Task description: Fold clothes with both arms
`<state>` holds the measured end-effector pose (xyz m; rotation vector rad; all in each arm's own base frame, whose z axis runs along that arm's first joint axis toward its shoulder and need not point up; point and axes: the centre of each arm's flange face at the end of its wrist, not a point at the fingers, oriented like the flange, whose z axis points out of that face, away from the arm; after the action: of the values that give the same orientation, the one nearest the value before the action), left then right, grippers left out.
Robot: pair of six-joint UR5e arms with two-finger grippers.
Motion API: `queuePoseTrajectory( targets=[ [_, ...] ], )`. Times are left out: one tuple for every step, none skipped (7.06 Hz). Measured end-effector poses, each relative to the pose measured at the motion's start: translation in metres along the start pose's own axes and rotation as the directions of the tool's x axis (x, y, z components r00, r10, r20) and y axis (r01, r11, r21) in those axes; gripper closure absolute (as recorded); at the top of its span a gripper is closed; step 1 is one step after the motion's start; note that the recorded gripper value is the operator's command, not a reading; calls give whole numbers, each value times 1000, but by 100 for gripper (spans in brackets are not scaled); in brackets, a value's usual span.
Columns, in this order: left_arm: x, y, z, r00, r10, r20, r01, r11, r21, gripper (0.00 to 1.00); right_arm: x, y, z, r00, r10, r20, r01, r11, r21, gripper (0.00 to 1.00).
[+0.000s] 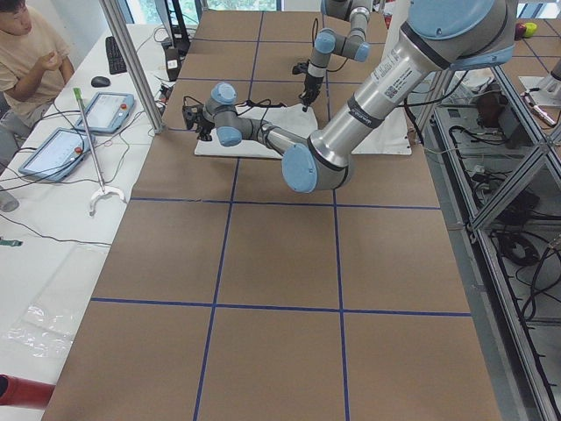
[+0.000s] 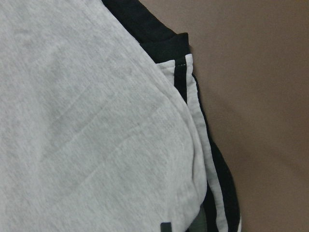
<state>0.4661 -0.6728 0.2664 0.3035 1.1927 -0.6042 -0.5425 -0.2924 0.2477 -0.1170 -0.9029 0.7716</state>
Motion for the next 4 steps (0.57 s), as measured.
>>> queuePoseTrajectory(
  targets=[
    [0, 2, -10, 1000, -6, -19, 6, 1000, -1, 65, 1, 0, 0, 1000, 0, -1, 0, 1000, 1, 47],
    [-1, 4, -17, 999, -23, -29, 22, 1000, -10, 65, 2, 0, 3, 1000, 0, -4, 0, 1000, 7, 30],
    [-2, 7, -20, 999, -35, -34, 34, 999, -25, 65, 3, -1, 6, 1000, -1, -9, 1, 1000, 12, 30],
    [-3, 8, -21, 999, -41, -33, 39, 999, -37, 65, 4, -1, 9, 1000, -2, -14, 3, 1000, 16, 29]
  ],
)
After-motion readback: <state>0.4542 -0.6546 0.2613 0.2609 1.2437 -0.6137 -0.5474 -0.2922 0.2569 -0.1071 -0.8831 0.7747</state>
